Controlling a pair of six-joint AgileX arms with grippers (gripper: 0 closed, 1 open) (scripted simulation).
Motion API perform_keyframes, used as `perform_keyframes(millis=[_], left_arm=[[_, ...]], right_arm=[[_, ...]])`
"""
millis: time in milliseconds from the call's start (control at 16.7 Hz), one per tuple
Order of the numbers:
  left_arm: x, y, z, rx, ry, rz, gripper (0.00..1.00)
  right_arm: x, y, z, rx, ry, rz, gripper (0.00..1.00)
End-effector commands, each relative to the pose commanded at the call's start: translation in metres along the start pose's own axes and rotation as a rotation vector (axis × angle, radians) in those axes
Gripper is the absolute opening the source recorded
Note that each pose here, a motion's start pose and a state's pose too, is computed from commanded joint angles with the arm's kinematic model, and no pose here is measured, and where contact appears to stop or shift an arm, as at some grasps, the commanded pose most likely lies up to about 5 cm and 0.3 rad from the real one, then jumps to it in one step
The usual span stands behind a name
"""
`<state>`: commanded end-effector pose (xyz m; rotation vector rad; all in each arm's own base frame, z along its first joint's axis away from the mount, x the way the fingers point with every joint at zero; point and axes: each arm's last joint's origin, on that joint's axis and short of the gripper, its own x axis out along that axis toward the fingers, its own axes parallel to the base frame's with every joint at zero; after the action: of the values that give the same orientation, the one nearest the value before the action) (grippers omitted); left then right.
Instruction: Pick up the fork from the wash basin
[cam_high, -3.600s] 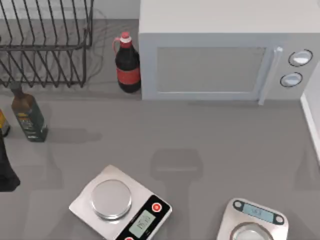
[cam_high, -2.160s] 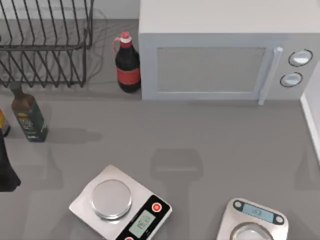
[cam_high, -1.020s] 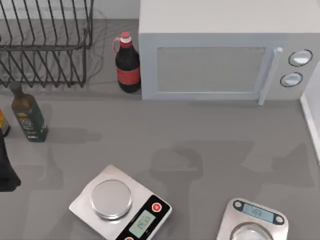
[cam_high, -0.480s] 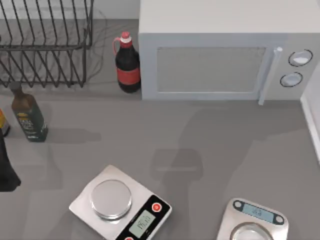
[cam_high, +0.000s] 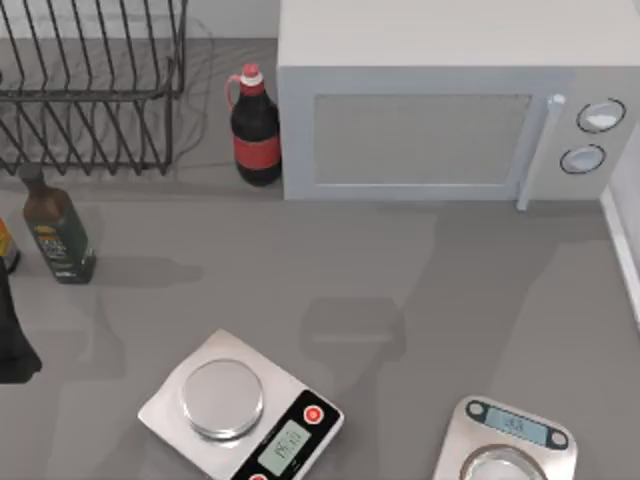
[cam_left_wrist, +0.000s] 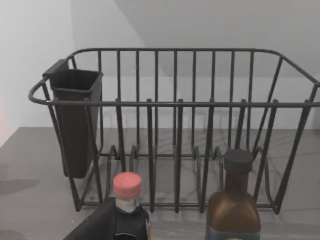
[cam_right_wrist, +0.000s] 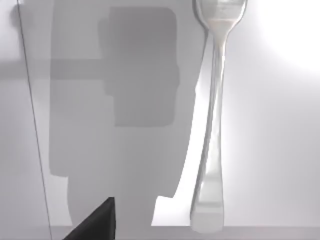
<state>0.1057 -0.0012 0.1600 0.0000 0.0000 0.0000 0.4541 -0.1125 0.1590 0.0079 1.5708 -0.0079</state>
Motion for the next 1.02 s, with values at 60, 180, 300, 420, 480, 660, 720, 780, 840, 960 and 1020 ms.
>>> perform_keyframes(millis=[60,180,300,420,480,660,720,780,840,960,1020], left_arm=[[0.000,0.000,0.000,0.000,0.000,0.000,1.00],[0.000,0.000,0.000,0.000,0.000,0.000,1.00],[0.000,0.000,0.000,0.000,0.000,0.000,1.00],[0.000,0.000,0.000,0.000,0.000,0.000,1.00],[0.000,0.000,0.000,0.000,0.000,0.000,1.00],[0.000,0.000,0.000,0.000,0.000,0.000,1.00],[0.000,0.000,0.000,0.000,0.000,0.000,1.00],[0.000,0.000,0.000,0.000,0.000,0.000,1.00],[0.000,0.000,0.000,0.000,0.000,0.000,1.00],[0.000,0.000,0.000,0.000,0.000,0.000,1.00],[0.000,0.000,0.000,0.000,0.000,0.000,1.00]], right_arm=[[0.000,0.000,0.000,0.000,0.000,0.000,1.00],[0.000,0.003,0.000,-0.005,-0.001,0.000,1.00],[0.006,0.002,0.001,-0.005,0.002,0.000,1.00],[0.028,0.002,0.003,-0.004,0.007,0.001,1.00],[0.043,0.001,0.005,-0.004,0.005,0.001,1.00],[0.094,-0.001,0.008,-0.002,-0.020,-0.005,1.00],[0.110,-0.001,0.007,-0.001,-0.020,-0.005,1.00],[0.125,-0.001,0.005,-0.001,-0.016,-0.004,1.00],[0.137,0.000,0.003,0.000,-0.009,-0.002,1.00],[0.148,0.000,0.000,0.000,0.000,0.000,1.00],[0.148,0.000,0.000,0.000,0.000,0.000,1.00]])
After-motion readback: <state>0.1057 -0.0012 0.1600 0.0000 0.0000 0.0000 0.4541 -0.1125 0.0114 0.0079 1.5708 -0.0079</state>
